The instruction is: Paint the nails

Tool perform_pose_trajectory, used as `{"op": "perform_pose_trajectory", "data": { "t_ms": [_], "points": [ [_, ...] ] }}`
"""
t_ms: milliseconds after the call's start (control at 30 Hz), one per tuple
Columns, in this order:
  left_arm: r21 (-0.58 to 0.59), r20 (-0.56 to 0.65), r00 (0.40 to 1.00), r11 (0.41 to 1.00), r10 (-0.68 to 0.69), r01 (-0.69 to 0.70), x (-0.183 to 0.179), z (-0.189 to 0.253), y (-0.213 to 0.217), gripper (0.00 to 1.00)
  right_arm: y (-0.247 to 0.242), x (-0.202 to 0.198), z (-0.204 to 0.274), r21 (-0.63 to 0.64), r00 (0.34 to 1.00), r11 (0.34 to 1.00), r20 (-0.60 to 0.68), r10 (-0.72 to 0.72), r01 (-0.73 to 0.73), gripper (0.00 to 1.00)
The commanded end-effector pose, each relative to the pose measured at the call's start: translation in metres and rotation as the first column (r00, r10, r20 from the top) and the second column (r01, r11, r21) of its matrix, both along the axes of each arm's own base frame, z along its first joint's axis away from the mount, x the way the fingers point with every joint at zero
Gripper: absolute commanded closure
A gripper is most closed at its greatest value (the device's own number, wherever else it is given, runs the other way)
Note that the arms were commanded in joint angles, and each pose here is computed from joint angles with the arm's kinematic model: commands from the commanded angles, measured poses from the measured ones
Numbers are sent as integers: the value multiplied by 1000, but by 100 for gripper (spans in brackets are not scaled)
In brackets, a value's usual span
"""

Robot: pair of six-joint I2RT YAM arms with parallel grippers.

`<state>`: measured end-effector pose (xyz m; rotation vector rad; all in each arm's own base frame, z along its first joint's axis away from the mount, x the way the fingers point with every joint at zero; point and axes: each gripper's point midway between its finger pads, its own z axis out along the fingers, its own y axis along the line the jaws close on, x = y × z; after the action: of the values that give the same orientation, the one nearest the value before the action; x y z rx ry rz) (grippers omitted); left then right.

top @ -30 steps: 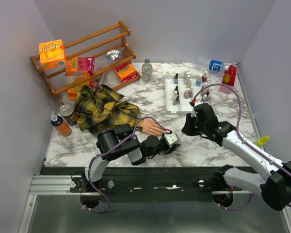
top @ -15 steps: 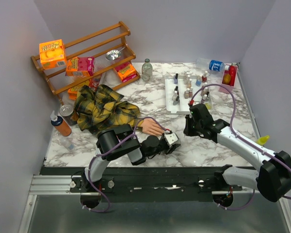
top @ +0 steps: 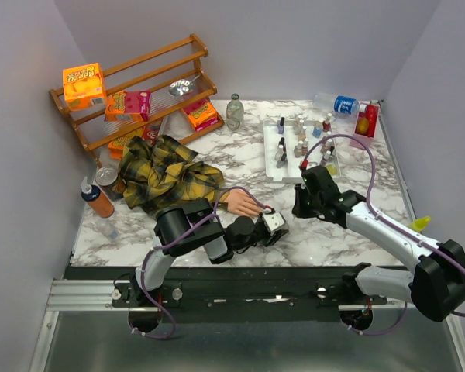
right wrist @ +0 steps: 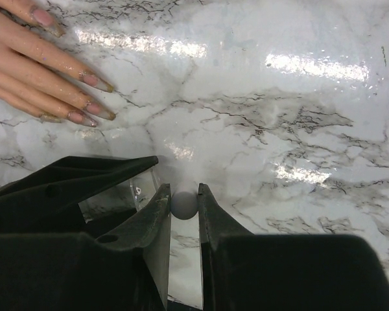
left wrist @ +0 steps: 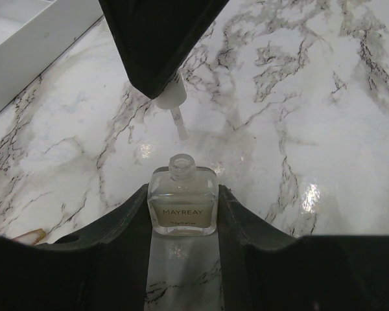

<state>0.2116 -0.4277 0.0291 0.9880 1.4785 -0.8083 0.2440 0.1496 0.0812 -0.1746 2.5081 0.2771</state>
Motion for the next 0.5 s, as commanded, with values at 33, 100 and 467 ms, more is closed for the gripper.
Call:
{"op": "perform_pose_trajectory", "data": {
  "t_ms": [33, 100, 467],
  "points": [
    [-23, 32, 999, 1000, 15, -15, 2, 5, -3, 67, 3, 1, 3, 2, 1000, 1000, 13, 12, -12, 99],
    [-23, 32, 999, 1000, 15, -15, 2, 5, -3, 64, 2, 1, 4, 1, 1000, 1000, 15, 13, -13, 99],
    [-29, 45, 998, 999, 36, -35, 3, 9, 0, 41, 0, 3, 9, -3, 1000, 1000, 27, -3, 3, 99]
  ]
}}
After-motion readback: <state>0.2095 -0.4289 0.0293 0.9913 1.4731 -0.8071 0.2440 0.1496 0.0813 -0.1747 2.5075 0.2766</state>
